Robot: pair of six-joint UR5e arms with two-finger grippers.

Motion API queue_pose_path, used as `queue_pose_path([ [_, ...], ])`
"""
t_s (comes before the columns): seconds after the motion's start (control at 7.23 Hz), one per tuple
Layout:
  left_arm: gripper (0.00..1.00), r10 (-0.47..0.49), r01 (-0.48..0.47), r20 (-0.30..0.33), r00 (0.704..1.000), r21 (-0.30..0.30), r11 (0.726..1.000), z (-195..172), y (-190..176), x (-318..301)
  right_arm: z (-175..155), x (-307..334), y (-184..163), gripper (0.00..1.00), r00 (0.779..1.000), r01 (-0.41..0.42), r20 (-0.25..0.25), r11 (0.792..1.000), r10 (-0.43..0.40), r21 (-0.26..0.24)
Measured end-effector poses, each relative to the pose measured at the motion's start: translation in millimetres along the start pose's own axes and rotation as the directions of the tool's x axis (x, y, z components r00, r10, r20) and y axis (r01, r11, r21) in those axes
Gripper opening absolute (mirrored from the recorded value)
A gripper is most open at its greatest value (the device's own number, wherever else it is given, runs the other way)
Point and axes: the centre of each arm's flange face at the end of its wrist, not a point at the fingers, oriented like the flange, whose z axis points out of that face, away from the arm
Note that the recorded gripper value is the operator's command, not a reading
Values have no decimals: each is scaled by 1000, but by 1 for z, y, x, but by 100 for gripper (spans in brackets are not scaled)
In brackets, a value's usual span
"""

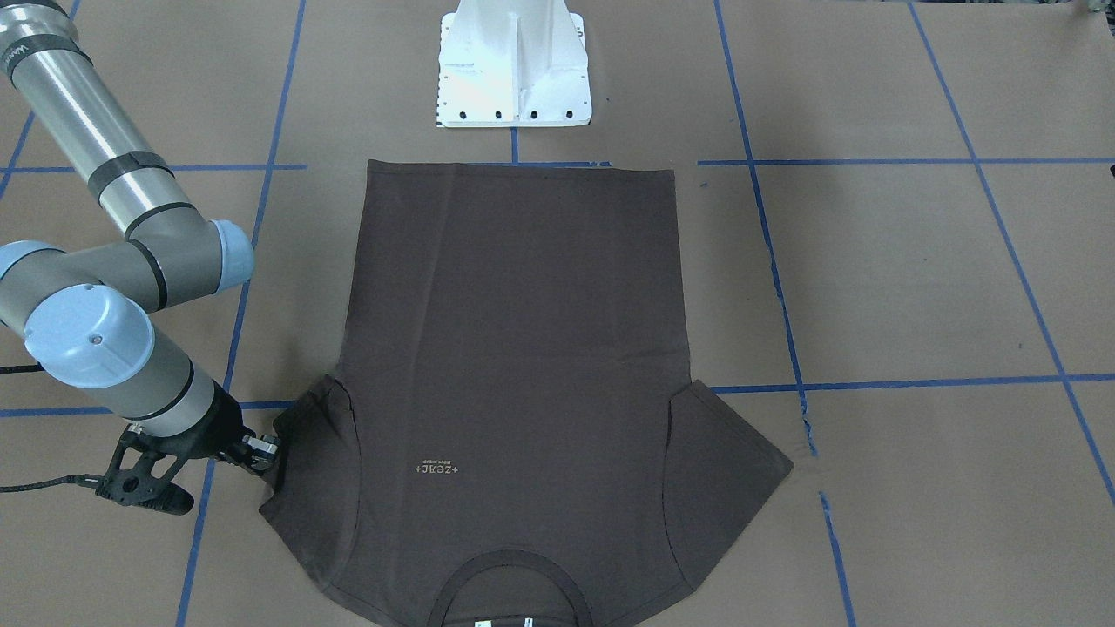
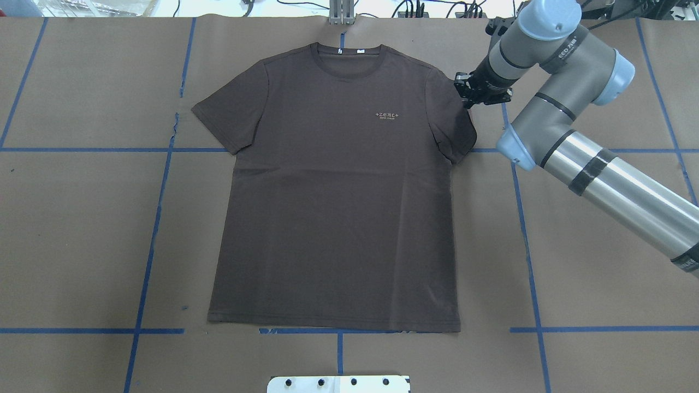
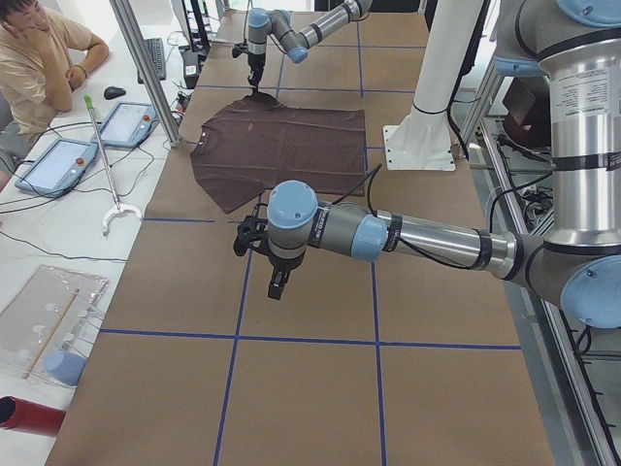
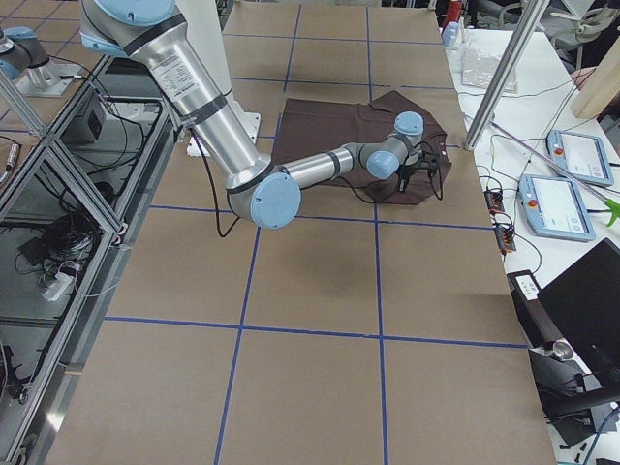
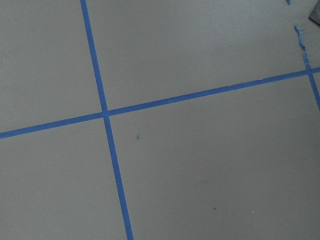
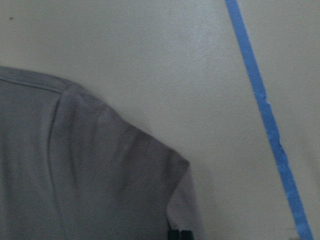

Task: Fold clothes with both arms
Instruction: 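Lower the right gripper over the shirt's shoulder near the collar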

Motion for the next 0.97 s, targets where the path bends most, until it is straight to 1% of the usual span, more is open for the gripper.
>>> queue_pose_path([
  [0.14,100,2,-2,0,1000,1,1000,-1,0,1,3,-23,8,0,1000,-28,6,1000,28,1],
  [0.28,100,4,-4,0,1000,3,1000,-2,1,2,9,-47,8,0,999,-45,0,999,45,18],
  [0.42,100,7,-7,0,1000,5,1000,-3,1,4,17,-70,7,0,998,-55,-12,998,55,40],
  [0.69,100,12,-12,0,1000,10,1000,-6,1,8,27,-104,5,0,998,-56,-29,996,58,65],
  [0.83,100,13,-13,0,1000,10,1000,-7,1,8,30,-117,6,97,998,-53,-35,996,55,72],
  [0.97,100,17,-17,0,1000,13,1000,-8,1,9,34,-125,12,100,999,-39,-27,996,41,82],
])
